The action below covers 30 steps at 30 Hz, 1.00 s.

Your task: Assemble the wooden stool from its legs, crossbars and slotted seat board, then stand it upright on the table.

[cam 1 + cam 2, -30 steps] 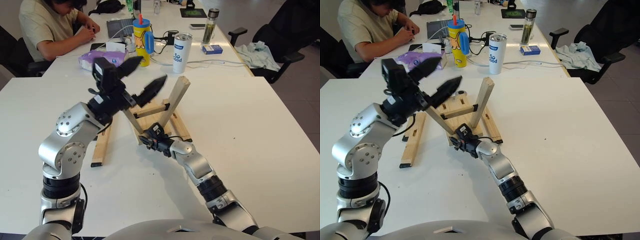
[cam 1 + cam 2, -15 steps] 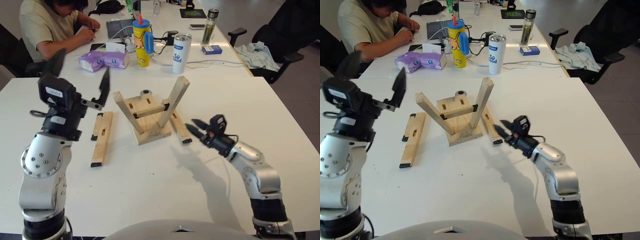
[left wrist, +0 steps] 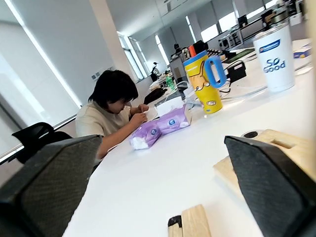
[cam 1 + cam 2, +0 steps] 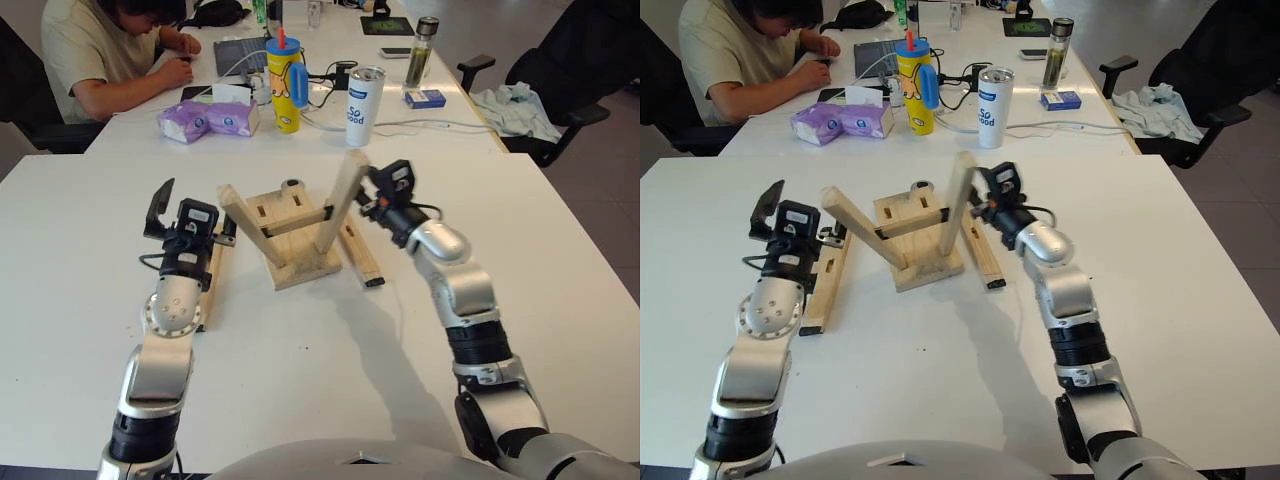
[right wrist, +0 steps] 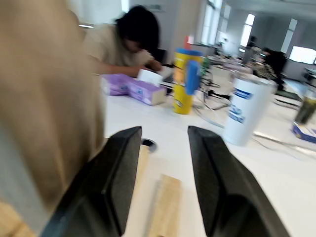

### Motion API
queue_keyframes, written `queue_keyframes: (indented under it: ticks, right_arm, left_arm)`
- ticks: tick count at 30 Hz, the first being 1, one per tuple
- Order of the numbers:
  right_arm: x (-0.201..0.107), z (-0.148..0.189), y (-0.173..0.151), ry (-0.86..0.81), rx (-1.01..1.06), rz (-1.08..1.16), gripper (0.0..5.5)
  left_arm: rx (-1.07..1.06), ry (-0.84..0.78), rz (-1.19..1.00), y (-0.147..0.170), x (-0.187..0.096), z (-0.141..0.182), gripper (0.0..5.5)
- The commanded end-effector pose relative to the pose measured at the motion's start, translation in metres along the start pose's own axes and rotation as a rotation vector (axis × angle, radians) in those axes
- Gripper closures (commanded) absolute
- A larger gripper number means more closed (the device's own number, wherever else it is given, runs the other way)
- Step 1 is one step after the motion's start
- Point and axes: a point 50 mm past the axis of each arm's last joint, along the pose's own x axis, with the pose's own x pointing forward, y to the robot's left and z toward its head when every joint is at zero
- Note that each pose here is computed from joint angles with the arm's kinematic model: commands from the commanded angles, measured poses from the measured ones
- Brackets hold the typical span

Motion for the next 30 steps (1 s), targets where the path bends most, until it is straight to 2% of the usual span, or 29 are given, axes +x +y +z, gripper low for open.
queue_keyframes:
  ticks: [1, 5, 8, 11, 13, 15, 19, 25, 30]
  right_arm:
    - [-0.010, -0.003, 0.024, 0.004, -0.003, 0.136, 3.77]
    - [-0.022, -0.014, 0.013, 0.066, 0.000, 0.096, 3.77]
    - [-0.019, -0.017, -0.002, 0.096, -0.012, 0.044, 3.77]
    - [-0.017, -0.016, -0.006, 0.097, -0.007, 0.032, 3.77]
    - [-0.008, -0.016, -0.016, 0.097, -0.037, 0.007, 3.77]
    - [0.001, -0.012, -0.020, 0.079, -0.058, 0.016, 3.77]
    - [0.014, -0.002, -0.001, 0.009, -0.108, 0.191, 3.77]
    - [0.006, 0.005, 0.028, -0.038, -0.122, 0.411, 3.77]
    - [-0.001, 0.007, 0.041, -0.040, -0.136, 0.499, 3.77]
  left_arm:
    - [-0.015, 0.002, -0.032, -0.002, 0.003, 0.003, 0.88]
    - [0.032, 0.058, 0.011, 0.024, 0.004, -0.012, 0.88]
    - [0.069, 0.135, 0.022, 0.048, 0.006, -0.032, 0.88]
    - [0.068, 0.154, 0.022, 0.057, 0.008, -0.039, 0.88]
    - [0.090, 0.192, -0.122, 0.067, 0.016, -0.051, 0.88]
    - [0.114, 0.203, -0.175, 0.083, 0.024, -0.056, 0.88]
    - [0.159, 0.186, -0.150, 0.110, 0.039, -0.054, 0.88]
    - [0.180, 0.180, -0.093, 0.140, 0.045, -0.054, 0.88]
    - [0.161, 0.174, -0.072, 0.151, 0.047, -0.055, 0.88]
